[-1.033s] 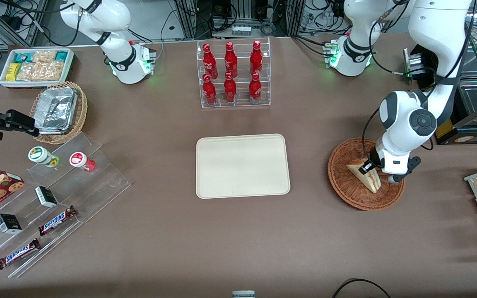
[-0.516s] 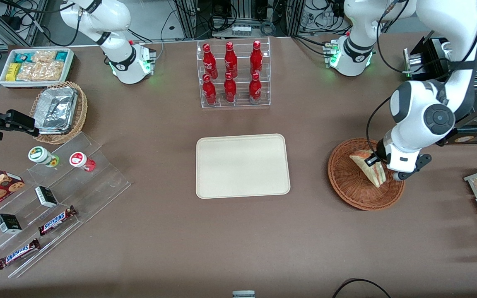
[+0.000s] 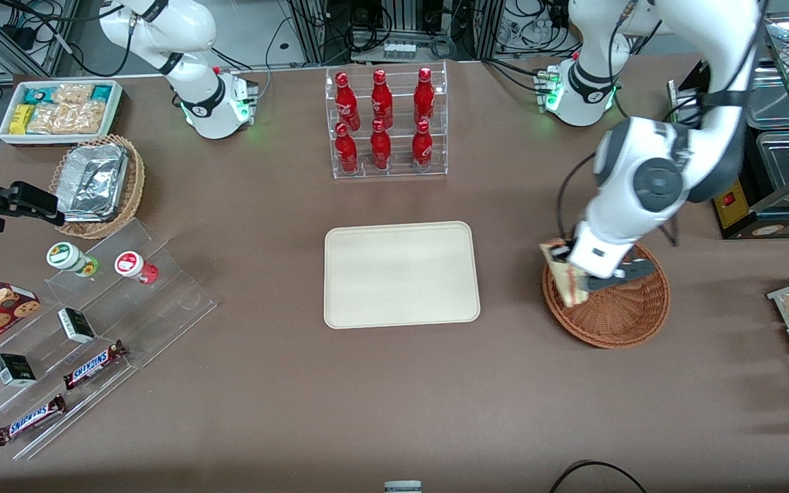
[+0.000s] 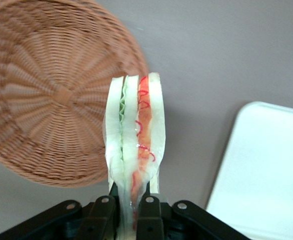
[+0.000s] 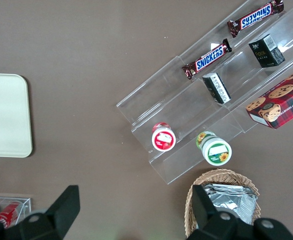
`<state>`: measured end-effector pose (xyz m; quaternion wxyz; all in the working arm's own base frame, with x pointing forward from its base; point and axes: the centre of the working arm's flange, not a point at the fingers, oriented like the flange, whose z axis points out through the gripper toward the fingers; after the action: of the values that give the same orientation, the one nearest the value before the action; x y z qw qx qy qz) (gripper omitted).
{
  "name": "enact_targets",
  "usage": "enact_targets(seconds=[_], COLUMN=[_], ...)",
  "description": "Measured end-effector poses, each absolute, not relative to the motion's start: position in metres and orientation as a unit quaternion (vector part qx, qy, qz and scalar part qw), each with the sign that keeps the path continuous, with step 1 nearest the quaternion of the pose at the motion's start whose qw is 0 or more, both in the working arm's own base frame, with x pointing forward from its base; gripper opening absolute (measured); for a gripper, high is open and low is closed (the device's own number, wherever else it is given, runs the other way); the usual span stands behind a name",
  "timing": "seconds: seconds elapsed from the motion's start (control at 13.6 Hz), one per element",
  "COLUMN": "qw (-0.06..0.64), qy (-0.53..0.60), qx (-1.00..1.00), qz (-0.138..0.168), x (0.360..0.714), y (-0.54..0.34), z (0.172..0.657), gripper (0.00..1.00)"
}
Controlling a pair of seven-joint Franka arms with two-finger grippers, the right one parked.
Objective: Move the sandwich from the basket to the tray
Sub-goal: 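Lift the sandwich with the left gripper and carry it over the tray, then lower the sandwich onto the tray and open the left gripper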
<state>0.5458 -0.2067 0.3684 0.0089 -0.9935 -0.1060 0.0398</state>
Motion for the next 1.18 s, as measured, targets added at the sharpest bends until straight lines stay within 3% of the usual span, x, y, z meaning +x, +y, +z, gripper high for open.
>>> enact_targets(seconds=[0.66, 1.18], qw=[0.004, -0.018], qy=[0.026, 0.032], qx=[-0.998, -0.998], qz=[0.049, 0.060], x=[0.521, 0.514], y=[-0.381, -0.463], z=[0.325, 0.294], gripper=[0.15, 0.15])
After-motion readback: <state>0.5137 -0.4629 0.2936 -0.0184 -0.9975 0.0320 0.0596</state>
